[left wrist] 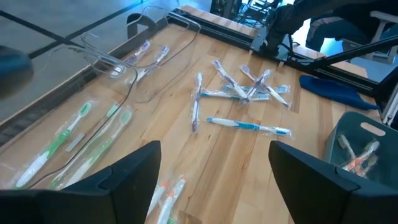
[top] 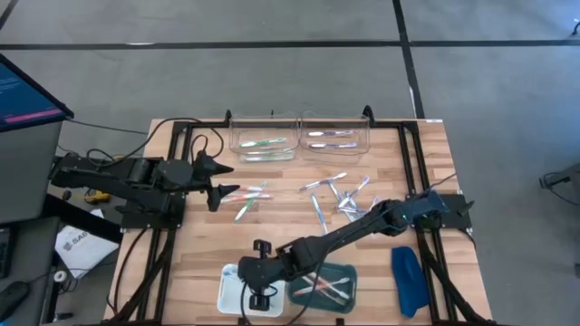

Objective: Pick & Place Toothbrushes
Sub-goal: Put the blue toothbrush into the white bin

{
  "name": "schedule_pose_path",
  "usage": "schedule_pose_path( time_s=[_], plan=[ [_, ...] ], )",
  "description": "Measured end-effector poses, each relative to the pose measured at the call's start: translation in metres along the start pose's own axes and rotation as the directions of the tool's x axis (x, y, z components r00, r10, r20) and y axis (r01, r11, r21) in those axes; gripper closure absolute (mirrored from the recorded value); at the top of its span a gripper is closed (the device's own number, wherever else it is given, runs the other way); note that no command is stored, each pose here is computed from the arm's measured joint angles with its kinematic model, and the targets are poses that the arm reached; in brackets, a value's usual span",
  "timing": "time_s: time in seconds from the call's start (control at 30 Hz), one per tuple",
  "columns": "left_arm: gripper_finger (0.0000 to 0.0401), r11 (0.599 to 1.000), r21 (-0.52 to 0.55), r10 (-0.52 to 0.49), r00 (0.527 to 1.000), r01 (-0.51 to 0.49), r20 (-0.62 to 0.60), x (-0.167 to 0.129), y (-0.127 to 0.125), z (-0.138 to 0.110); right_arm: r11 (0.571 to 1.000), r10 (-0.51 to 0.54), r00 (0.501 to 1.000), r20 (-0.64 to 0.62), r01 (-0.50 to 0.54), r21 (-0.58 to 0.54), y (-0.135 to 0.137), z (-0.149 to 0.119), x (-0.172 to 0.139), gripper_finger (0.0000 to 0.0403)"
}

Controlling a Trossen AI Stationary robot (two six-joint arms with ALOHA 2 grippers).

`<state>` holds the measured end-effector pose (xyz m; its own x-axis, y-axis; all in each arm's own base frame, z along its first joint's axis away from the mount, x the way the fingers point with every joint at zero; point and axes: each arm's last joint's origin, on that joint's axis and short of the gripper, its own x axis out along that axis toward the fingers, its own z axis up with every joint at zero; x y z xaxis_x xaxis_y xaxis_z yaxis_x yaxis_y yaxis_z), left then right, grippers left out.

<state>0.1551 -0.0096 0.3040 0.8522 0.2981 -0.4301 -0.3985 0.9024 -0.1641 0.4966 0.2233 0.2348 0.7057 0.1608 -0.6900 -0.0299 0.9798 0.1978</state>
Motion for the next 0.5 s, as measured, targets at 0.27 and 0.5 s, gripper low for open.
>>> schedule_pose_path(
  time_s=[0.27, 0.5],
  plan=[
    [0.0109, 1.0, 0.0, -0.001, 1.0, 0.001, 0.0, 0.0, 0.0, 0.0, 0.995, 0.089, 0.994, -0.057, -0.086, 0.056, -0.0099, 0.0027, 0.0016, 0.0394],
    [0.0109, 1.0, -0.001, -0.003, 1.0, 0.003, 0.0, 0.0, -0.0001, 0.0001, 0.992, 0.106, 0.994, -0.034, -0.103, 0.078, -0.0068, 0.0006, 0.0096, 0.0394]
  ],
)
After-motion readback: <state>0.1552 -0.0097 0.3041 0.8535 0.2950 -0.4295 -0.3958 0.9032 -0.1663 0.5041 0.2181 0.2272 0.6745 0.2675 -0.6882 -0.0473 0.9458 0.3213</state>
